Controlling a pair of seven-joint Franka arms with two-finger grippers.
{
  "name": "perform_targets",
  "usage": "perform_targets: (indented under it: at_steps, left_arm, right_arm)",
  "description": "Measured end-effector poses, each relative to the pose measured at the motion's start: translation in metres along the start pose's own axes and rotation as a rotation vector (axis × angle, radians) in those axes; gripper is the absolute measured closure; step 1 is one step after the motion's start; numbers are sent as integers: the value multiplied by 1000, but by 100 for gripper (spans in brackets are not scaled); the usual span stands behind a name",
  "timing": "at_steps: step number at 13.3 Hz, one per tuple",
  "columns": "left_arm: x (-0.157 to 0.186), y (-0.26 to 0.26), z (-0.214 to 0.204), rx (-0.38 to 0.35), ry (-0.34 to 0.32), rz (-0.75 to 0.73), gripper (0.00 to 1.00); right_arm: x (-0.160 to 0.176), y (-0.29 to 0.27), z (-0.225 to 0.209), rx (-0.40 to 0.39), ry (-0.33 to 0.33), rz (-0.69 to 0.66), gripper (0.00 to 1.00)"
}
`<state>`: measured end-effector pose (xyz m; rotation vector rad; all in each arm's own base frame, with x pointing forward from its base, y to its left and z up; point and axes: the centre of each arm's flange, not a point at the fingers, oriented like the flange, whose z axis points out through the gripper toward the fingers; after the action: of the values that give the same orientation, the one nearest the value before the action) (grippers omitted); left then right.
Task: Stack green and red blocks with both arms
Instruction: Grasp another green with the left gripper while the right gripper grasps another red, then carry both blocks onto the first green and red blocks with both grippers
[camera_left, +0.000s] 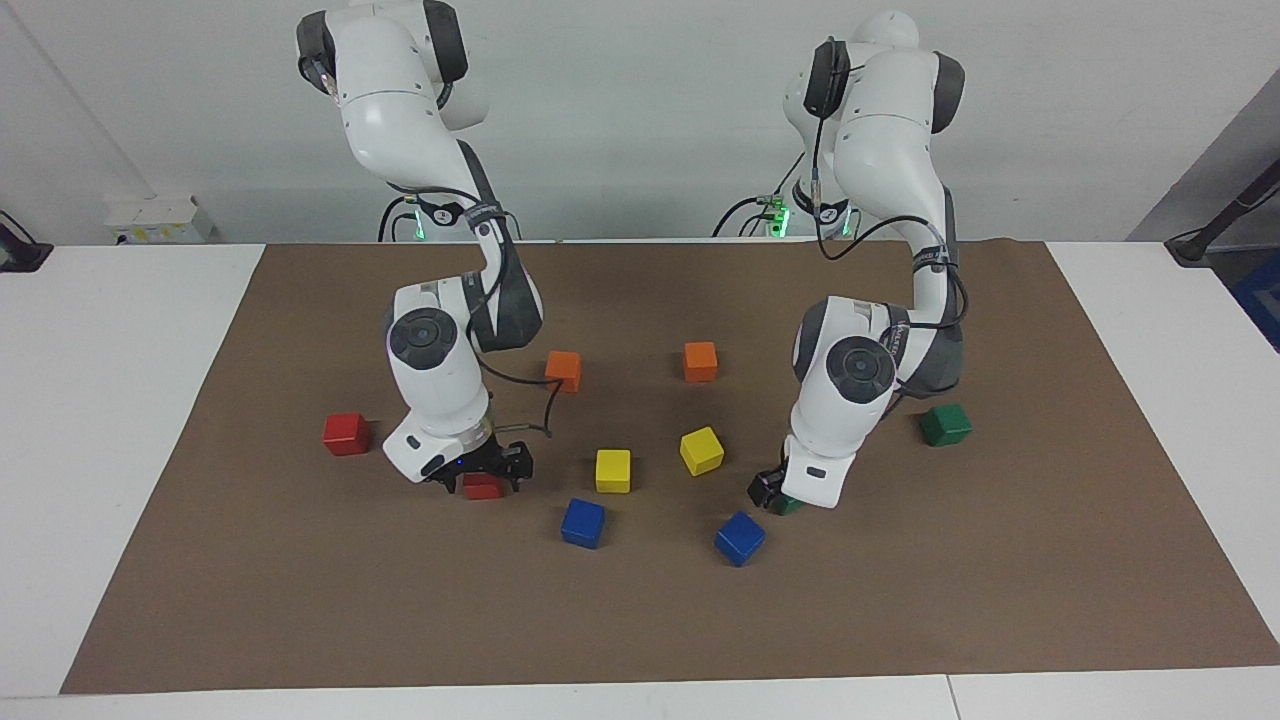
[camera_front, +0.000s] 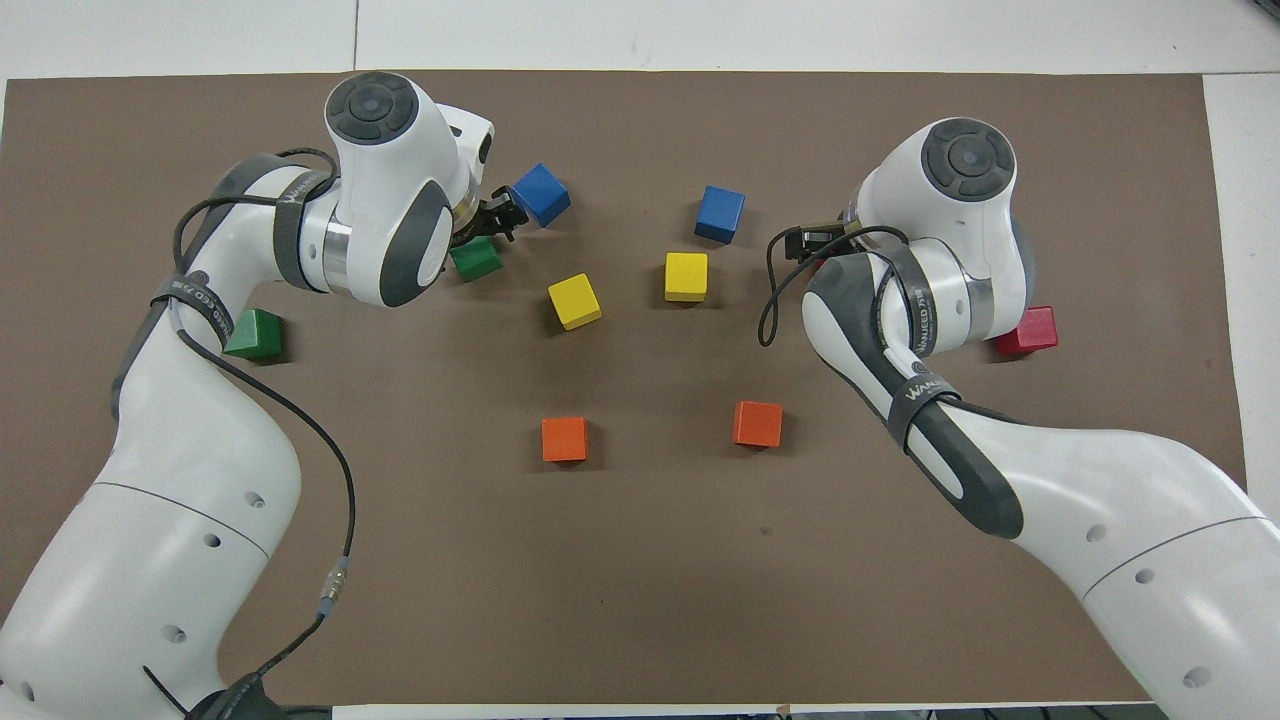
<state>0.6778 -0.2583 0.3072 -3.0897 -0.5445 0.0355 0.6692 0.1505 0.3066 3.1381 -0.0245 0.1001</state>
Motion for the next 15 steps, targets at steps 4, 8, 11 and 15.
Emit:
perform_targets:
  at_steps: [4, 8, 11, 15]
  left_arm:
    - [-3, -3, 11, -6, 7, -3, 0]
    - [1, -13, 3, 5, -1, -18, 38]
    - [10, -43, -42, 22, -23, -21, 45]
    - [23, -148, -135, 26, -51, 133, 45]
  right_arm:
    - [-8, 2, 7, -5, -20, 0, 0]
    - [-11, 3, 7, -6, -25, 0, 2]
    - [-11, 3, 6, -6, -24, 0, 19]
    - [-8, 5, -9, -5, -18, 14, 45]
